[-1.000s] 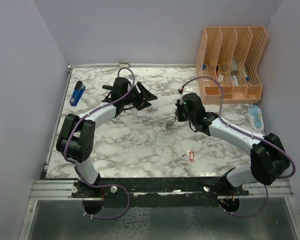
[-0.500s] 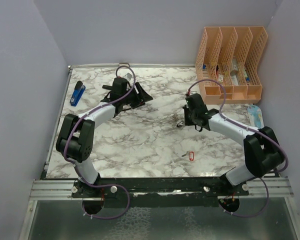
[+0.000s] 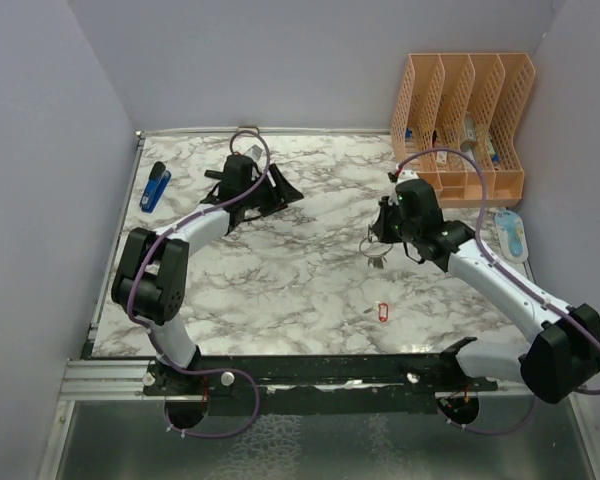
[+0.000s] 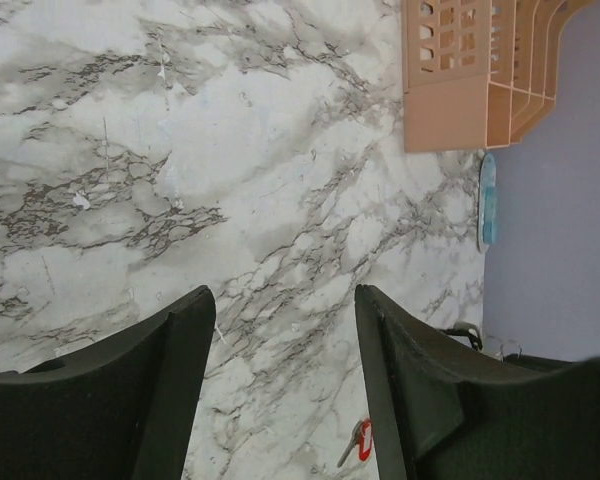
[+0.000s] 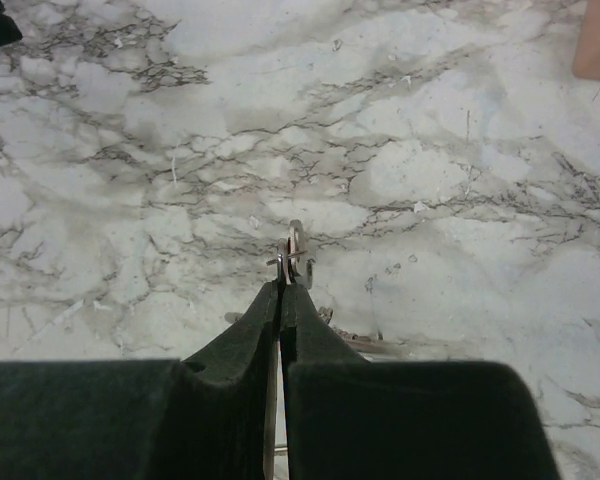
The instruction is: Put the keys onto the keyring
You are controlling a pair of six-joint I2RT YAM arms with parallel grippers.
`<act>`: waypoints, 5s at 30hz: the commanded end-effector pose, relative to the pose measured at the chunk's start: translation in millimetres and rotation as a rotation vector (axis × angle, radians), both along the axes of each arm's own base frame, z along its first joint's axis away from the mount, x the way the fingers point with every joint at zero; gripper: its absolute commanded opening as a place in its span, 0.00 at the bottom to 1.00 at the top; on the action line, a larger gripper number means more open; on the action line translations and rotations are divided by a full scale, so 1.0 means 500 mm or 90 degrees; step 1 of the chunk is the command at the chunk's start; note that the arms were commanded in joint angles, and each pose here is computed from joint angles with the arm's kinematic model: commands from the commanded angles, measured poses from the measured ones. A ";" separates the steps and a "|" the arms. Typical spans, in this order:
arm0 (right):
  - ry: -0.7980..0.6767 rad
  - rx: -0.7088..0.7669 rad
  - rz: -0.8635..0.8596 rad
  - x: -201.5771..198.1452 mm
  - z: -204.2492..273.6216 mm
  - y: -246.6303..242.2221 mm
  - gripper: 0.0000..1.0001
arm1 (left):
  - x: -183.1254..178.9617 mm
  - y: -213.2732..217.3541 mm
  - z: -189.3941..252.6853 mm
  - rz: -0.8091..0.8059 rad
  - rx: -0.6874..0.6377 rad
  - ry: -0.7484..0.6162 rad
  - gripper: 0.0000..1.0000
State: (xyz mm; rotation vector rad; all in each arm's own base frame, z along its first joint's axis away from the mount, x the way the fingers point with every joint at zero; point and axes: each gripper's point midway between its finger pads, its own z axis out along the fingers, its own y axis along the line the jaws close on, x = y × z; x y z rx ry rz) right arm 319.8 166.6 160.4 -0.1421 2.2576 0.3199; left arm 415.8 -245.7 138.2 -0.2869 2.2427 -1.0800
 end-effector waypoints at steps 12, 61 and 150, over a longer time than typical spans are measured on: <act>0.142 0.058 0.022 0.007 -0.129 0.081 0.01 | 0.007 0.027 0.040 0.020 -0.001 -0.043 0.61; 0.287 0.054 0.058 0.067 -0.192 0.263 0.18 | 0.016 0.080 0.038 0.053 -0.017 -0.034 0.61; 0.100 0.088 -0.252 0.065 -0.080 -0.336 0.03 | -0.506 -0.468 -0.076 -0.424 0.083 -1.014 0.58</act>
